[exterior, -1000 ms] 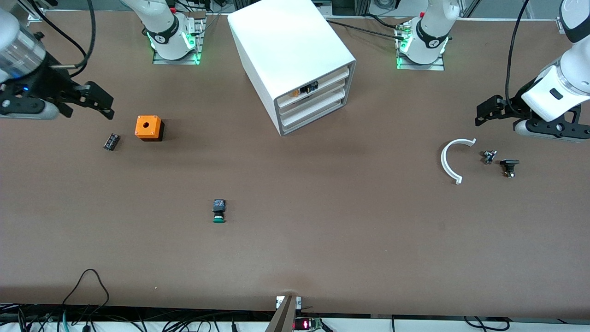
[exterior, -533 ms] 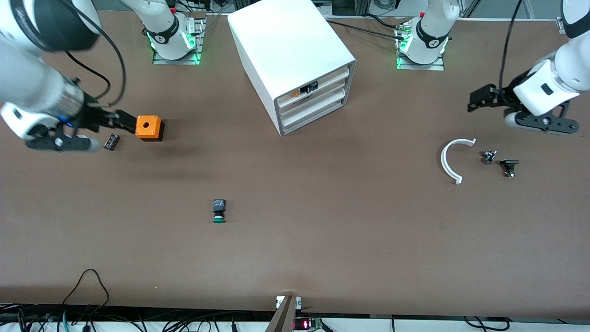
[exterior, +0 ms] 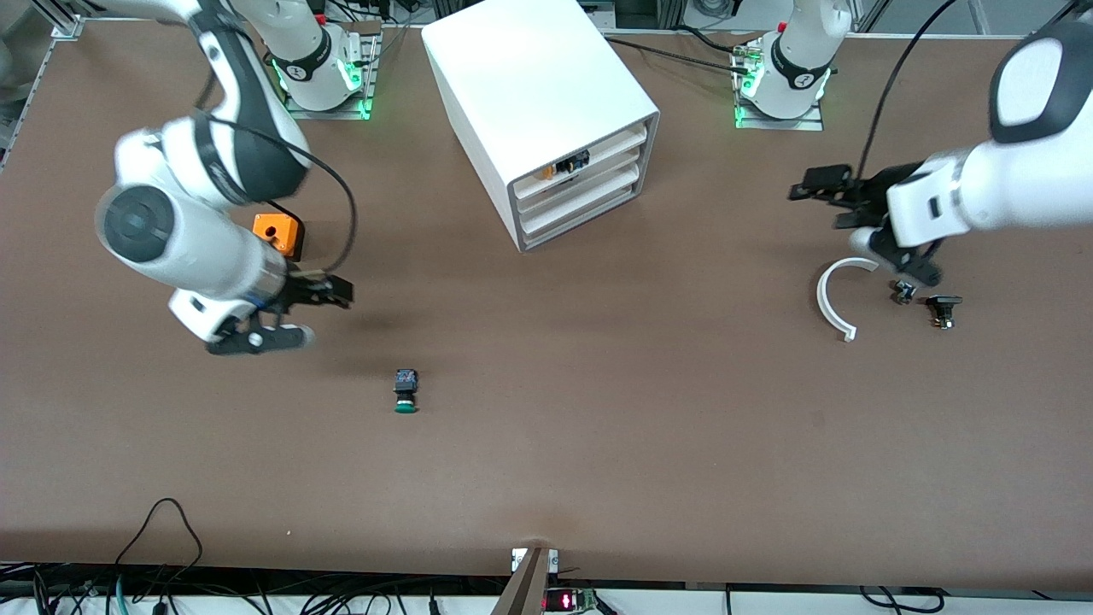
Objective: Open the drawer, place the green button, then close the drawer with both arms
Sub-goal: 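Move the right gripper toward the green button while the left gripper approaches the drawer, then grasp the green button with the right gripper while the left gripper grips the drawer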
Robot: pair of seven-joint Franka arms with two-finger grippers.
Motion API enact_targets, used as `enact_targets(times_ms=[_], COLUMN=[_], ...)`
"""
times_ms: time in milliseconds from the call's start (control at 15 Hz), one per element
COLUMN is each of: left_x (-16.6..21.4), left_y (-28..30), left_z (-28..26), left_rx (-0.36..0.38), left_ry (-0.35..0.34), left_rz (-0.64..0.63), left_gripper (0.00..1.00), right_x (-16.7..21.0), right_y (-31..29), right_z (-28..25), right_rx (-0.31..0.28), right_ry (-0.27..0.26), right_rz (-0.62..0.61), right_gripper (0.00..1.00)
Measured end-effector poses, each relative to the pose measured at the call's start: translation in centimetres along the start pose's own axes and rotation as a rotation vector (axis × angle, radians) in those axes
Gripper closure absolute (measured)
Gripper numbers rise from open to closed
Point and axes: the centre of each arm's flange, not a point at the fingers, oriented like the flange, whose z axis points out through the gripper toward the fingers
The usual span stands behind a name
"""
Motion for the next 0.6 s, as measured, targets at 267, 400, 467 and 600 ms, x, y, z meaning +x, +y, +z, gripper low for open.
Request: enact_targets(times_ms=[267,400,467,600], left_x=[3.9,5.3,5.9,6.3], left_y=[-0.5,-0.2,0.0,0.1], left_z=[4.6,7.8,10.1,15.8], left_rx=[-0.220,-0.289,-0.318,-0.387], left_ry=[0.014,0.033,0.060,0.123], left_rz=[-0.016,0.005,0.044,0.111], left_gripper=[0.00,0.01,0.01,0.01], right_x=[3.1,4.2,4.5,4.7], right_y=[-0.4,-0.6,-0.6,-1.1], right_z=[6.6,9.3,10.2,11.5], right_rx=[0.026,0.038,0.043,0.045], right_ry=[0.040,0.070,0.080,0.077], right_rz=[0.002,0.004,0.004,0.000], right_gripper=[0.00,0.00,0.00,0.00])
